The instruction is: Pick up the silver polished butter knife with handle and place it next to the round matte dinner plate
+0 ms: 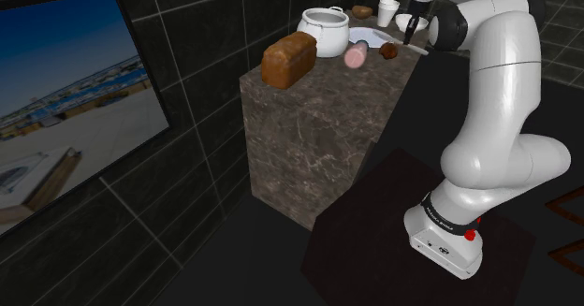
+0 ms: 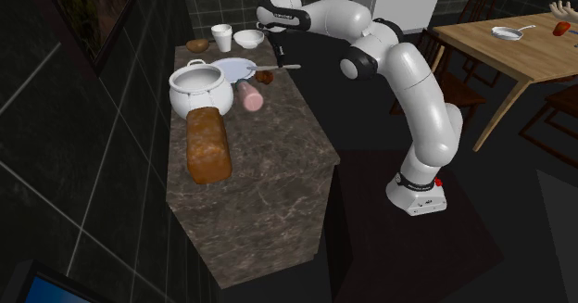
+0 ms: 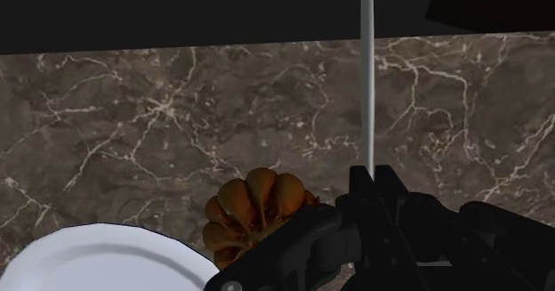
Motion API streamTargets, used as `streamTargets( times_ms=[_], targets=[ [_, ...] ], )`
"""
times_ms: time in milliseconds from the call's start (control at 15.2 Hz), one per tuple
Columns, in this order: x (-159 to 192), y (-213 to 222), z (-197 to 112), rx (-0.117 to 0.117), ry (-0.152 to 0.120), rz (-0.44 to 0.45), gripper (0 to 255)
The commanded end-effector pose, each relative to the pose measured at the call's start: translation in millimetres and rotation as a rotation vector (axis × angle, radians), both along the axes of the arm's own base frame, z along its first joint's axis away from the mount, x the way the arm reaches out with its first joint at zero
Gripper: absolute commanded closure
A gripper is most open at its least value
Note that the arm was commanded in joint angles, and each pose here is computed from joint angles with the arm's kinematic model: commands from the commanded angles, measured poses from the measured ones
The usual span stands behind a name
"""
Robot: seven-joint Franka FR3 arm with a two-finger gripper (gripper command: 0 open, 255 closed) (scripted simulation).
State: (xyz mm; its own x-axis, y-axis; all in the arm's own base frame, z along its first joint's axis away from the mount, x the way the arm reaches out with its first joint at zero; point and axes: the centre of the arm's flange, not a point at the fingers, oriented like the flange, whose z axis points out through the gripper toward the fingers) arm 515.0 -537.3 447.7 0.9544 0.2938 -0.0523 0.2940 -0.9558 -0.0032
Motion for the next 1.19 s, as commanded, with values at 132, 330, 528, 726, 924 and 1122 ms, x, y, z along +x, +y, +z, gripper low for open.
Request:
streamTargets(
  times_ms=[132,330,528,726,924,1122],
  targets=[
    [-0.2,-0.2,-20.3,0.000,0.000,0.001,255],
    [-0.2,-0.2,-36.2,0.000,0.000,0.001,255],
    [-0.2,-0.2,-52.0,0.000,0.000,0.001,255],
    [-0.2,-0.2,-67.9,0.000,0.000,0.001,255],
    [-0.3,-0.2,-78.5,0.000,0.000,0.001,255],
    [-0.2,-0.2,-78.5,0.000,0.000,0.001,255]
  ],
)
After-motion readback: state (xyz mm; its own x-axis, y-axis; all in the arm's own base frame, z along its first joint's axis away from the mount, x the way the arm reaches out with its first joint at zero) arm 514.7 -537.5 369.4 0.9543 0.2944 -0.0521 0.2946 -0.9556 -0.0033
